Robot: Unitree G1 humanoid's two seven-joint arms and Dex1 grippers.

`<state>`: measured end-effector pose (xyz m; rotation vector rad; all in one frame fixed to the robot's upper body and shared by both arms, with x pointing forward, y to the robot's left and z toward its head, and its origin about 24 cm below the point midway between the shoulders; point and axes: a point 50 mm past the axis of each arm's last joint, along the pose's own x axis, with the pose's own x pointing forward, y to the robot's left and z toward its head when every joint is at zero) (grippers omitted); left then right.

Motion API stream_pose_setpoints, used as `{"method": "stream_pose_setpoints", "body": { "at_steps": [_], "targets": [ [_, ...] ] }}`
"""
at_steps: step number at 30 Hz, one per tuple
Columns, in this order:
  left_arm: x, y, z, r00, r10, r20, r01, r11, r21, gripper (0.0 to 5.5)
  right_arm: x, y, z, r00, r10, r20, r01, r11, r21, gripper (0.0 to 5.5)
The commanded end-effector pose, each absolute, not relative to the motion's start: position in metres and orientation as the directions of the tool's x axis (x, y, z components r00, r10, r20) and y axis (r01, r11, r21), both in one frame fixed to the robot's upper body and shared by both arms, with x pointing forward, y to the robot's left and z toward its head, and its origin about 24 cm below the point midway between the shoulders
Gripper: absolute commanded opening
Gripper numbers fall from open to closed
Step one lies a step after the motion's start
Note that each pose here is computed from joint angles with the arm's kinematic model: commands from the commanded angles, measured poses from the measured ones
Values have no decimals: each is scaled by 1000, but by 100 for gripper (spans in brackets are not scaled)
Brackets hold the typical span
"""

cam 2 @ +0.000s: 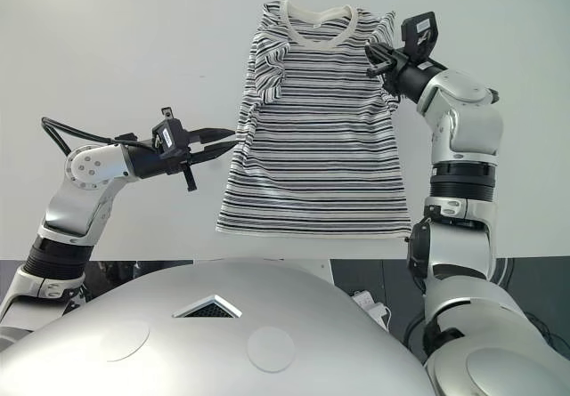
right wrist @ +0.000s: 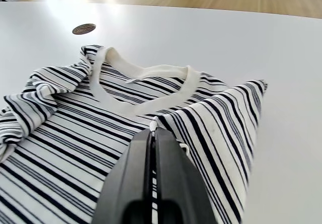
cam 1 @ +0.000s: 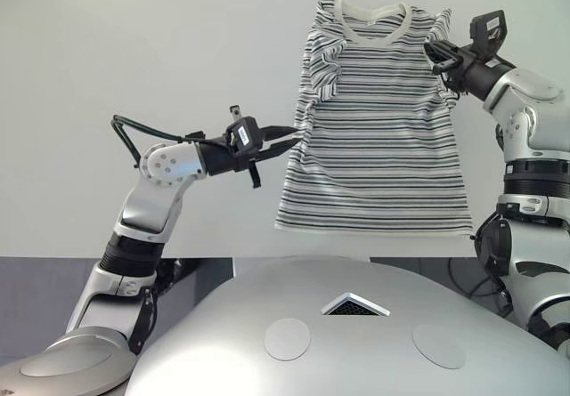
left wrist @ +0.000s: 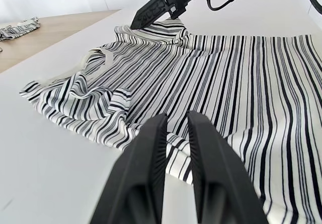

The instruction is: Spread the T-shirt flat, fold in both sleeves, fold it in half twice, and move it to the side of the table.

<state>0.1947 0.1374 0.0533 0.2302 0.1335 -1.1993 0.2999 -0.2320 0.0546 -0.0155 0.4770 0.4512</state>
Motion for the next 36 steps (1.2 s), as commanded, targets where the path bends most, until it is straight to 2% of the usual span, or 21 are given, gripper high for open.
{"method": "stream_pose_setpoints", "body": {
  "at_steps": [1,5,8,11,16,20,24,27,30,32,36],
  "targets": [
    [198,136,53,368,-899,-237,930,349,120,76,300,-226,48,785,392,-480,-433,901,29,3],
    [199,135,52,370,-899,-234,929,352,116,76,303,-217,39,784,372,-496,-447,894,-36,3],
    [200,134,51,368,-900,-233,929,350,116,76,305,-214,35,800,346,-490,-446,890,-98,66],
    [201,134,50,368,-899,-235,929,351,115,76,304,-209,33,790,373,-487,-454,889,-56,120],
    [201,132,48,366,-900,-235,930,350,108,76,298,-188,37,734,502,-458,-534,843,67,221],
    [201,130,47,362,-902,-234,932,347,106,76,281,-161,40,607,656,-448,-658,731,180,226],
    [201,128,47,360,-903,-234,933,344,109,76,269,-160,60,581,703,-411,-704,687,180,226],
    [202,130,49,374,-899,-226,927,355,123,76,262,-179,83,639,668,-381,-682,721,121,226],
    [209,138,56,443,-876,-188,893,414,177,76,250,-215,104,722,599,-347,-619,783,62,226],
    [212,146,63,495,-855,-156,859,454,235,76,237,-248,118,789,531,-310,-556,831,9,226],
    [211,172,70,599,-787,-147,759,499,419,76,227,-323,131,942,294,-163,-310,948,-80,226]
  ]
}}
